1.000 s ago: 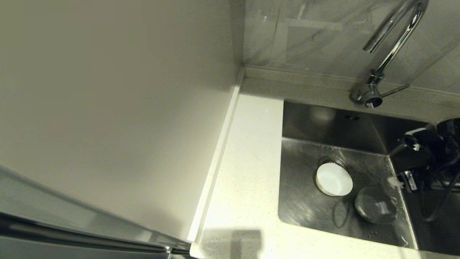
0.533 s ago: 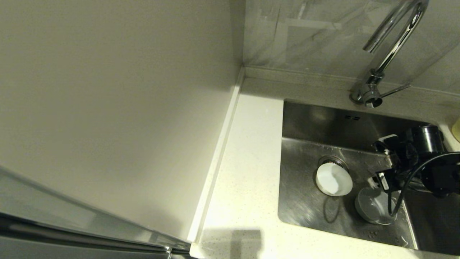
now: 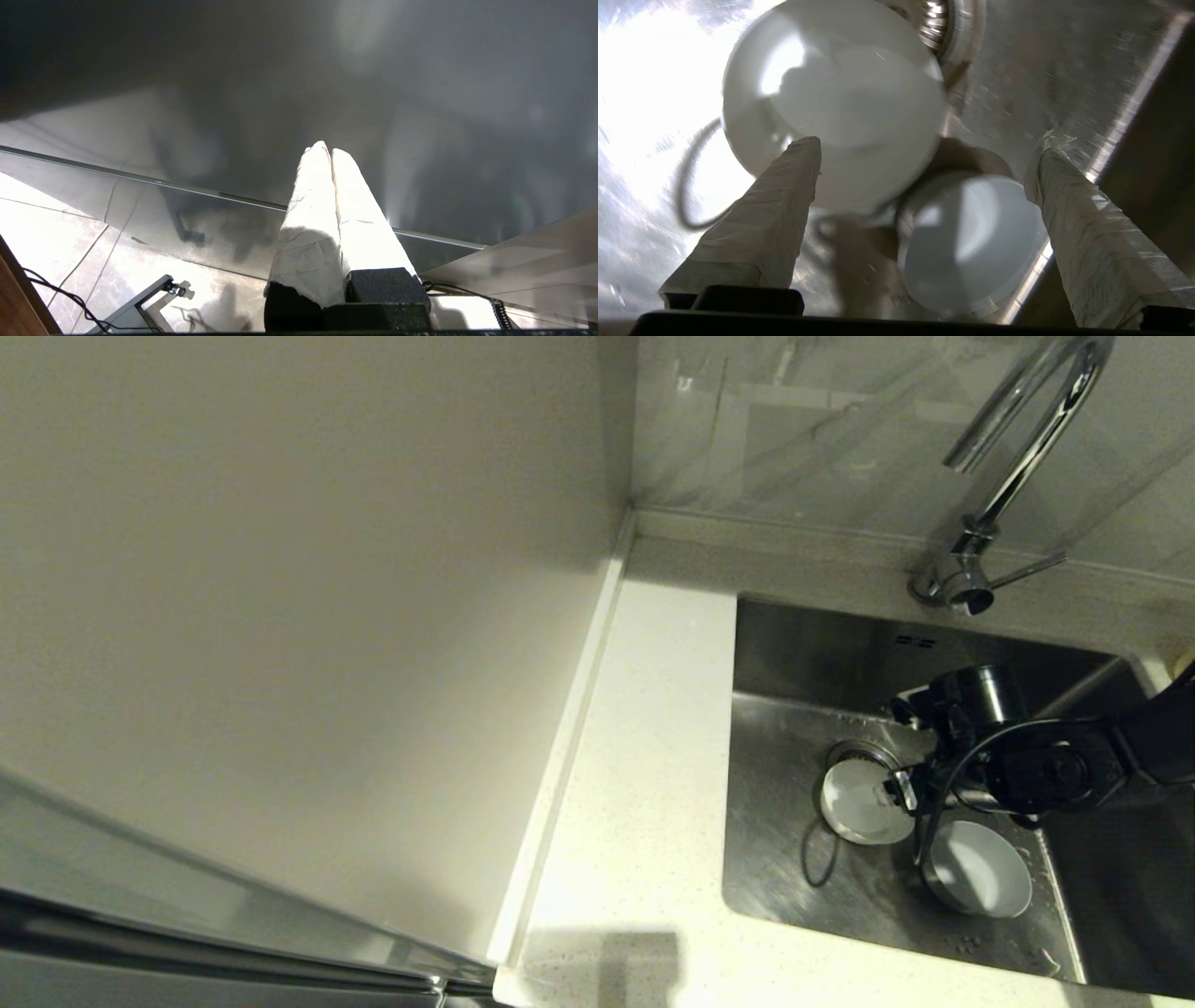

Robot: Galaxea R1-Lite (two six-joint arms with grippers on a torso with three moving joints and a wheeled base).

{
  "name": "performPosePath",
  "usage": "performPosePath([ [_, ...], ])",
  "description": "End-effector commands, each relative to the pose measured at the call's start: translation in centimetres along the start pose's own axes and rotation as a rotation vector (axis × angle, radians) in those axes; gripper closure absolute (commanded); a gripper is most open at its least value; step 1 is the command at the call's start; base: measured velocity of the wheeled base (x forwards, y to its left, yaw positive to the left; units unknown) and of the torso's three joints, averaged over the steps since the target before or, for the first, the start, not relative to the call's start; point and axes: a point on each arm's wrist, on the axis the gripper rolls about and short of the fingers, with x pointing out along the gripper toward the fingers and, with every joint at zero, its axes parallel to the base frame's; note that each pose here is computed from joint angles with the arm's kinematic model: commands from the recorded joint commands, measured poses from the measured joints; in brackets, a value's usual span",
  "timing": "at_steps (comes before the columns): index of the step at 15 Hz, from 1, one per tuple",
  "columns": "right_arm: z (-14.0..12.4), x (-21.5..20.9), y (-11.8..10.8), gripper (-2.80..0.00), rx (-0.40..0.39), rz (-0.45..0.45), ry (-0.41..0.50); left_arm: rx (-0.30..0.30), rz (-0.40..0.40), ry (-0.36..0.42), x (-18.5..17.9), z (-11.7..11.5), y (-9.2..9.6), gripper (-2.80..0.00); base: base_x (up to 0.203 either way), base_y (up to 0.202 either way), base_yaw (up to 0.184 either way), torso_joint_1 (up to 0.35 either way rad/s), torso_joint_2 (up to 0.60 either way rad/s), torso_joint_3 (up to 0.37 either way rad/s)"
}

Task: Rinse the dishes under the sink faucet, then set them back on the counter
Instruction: Put a bowl back to the table from the sink

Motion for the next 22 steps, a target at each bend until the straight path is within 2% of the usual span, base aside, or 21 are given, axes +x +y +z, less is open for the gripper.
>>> performPosePath([
  [1, -0.3, 2.3, 1.2, -2.8, -0.015, 0.009, 0.036, -0.001, 0.0, -0.003, 0.0, 0.0, 0.0, 0.0, 0.0, 0.0, 0.0, 0.0, 0.0, 0.0],
  [5, 0.2, 3.9, 1.6, -2.8, 0.01, 0.006, 0.038, -0.001, 0.001, -0.004, 0.0, 0.0, 0.0, 0.0, 0.0, 0.0, 0.0, 0.0, 0.0, 0.0],
  [7, 0.4, 4.3, 1.6, -2.8, 0.013, -0.053, 0.054, -0.001, 0.001, -0.003, 0.0, 0.0, 0.0, 0.0, 0.0, 0.0, 0.0, 0.0, 0.0, 0.0],
  [10, 0.6, 4.5, 1.6, -2.8, 0.021, -0.091, 0.081, -0.001, 0.0, -0.003, 0.0, 0.0, 0.0, 0.0, 0.0, 0.0, 0.0, 0.0, 0.0, 0.0],
  [21, 0.2, 6.6, 2.2, -2.8, 0.072, -0.09, 0.114, -0.001, 0.001, -0.003, 0.0, 0.0, 0.0, 0.0, 0.0, 0.0, 0.0, 0.0, 0.0, 0.0],
  [22, 0.3, 6.6, 2.2, 0.0, 0.077, -0.088, 0.112, -0.001, 0.001, -0.003, 0.0, 0.0, 0.0, 0.0, 0.0, 0.0, 0.0, 0.0, 0.0, 0.0],
])
